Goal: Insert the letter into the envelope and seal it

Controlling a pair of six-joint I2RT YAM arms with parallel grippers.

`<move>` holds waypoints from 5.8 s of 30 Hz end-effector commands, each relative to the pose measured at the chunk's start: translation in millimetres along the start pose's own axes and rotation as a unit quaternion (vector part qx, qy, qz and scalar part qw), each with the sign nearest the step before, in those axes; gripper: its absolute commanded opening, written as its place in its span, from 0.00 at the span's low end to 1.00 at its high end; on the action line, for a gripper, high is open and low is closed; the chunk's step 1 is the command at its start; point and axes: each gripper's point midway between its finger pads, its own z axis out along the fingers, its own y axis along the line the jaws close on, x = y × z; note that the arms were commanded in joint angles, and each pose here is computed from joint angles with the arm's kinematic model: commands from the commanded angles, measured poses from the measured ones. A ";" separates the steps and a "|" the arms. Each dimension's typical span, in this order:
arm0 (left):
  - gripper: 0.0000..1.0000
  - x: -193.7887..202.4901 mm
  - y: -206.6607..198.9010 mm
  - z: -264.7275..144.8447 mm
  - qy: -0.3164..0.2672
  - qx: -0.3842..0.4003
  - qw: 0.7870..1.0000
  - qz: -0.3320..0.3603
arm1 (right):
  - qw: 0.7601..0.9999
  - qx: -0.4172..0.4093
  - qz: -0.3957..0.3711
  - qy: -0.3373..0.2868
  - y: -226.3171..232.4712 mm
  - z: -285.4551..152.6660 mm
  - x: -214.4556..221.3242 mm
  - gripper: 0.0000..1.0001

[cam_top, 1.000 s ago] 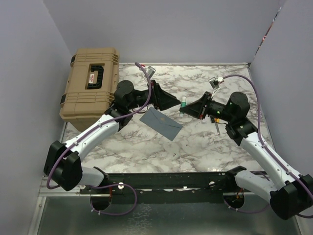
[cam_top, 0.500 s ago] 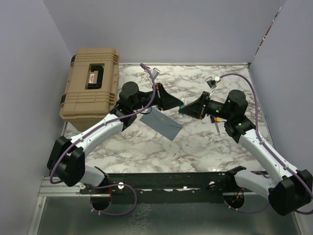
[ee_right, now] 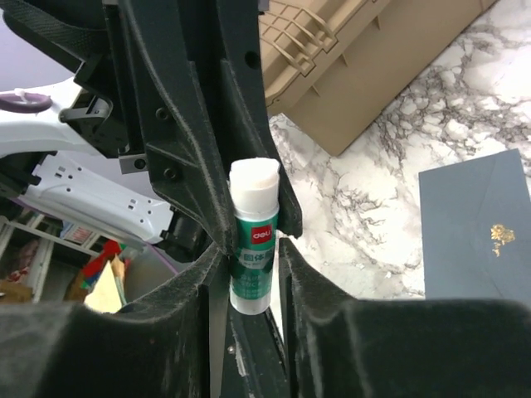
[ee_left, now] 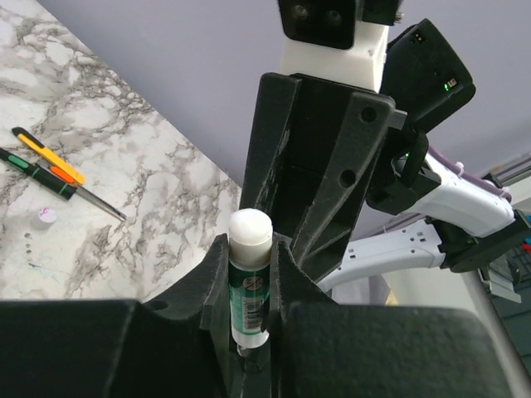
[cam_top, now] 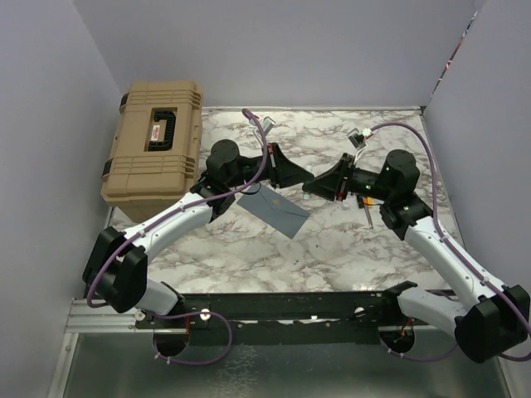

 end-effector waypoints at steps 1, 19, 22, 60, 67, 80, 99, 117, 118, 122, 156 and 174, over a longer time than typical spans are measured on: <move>0.00 -4.5 -3.5 0.7 -0.016 -0.002 1.000 0.006 | 1.000 0.000 -0.008 -0.013 6.9 -4.3 -1.5 0.41; 0.00 -16.4 -14.8 -0.9 -0.042 0.003 0.999 -0.012 | 0.998 -0.021 0.020 -0.048 5.8 -5.9 7.3 0.25; 0.00 -15.4 -15.1 -1.4 -0.041 0.004 0.999 -0.018 | 0.998 -0.023 0.027 -0.057 5.5 -4.1 3.3 0.09; 0.00 -33.1 -45.5 -8.4 -0.097 0.050 0.993 -0.041 | 0.975 -0.127 0.104 -0.152 40.8 -12.4 -26.8 0.53; 0.00 -33.6 -45.8 -7.8 -0.099 0.051 0.993 -0.042 | 0.978 -0.122 0.099 -0.140 39.9 -4.0 -30.0 0.37; 0.00 -47.0 13.0 9.1 -0.148 -0.042 0.987 -0.050 | 0.982 0.131 -0.114 -0.069 -59.1 13.7 -40.4 0.00; 0.00 -103.6 46.3 29.9 -0.215 -0.146 0.961 -0.096 | 0.890 0.347 -0.290 -0.065 -96.2 22.9 -88.6 0.06; 0.00 -56.8 -32.5 -0.3 -0.022 0.014 0.999 0.028 | 0.971 0.096 0.065 -0.211 42.3 -21.5 -55.2 0.74; 0.00 -54.9 -40.1 -2.6 -0.016 0.027 0.999 0.027 | 0.970 0.085 0.074 -0.216 45.9 -21.9 -55.8 0.74; 0.00 -51.5 -62.8 -8.7 0.001 0.065 0.998 0.024 | 0.971 0.020 0.093 -0.219 61.7 -15.2 -55.0 0.72; 0.00 -84.3 -39.1 -5.0 -0.108 0.003 0.994 -0.010 | 0.961 0.186 -0.170 -0.110 -20.3 31.5 -74.6 0.00; 0.00 -128.8 23.3 14.2 -0.179 -0.149 0.963 -0.138 | 0.782 0.485 -0.387 -0.067 -101.1 38.2 -117.6 0.00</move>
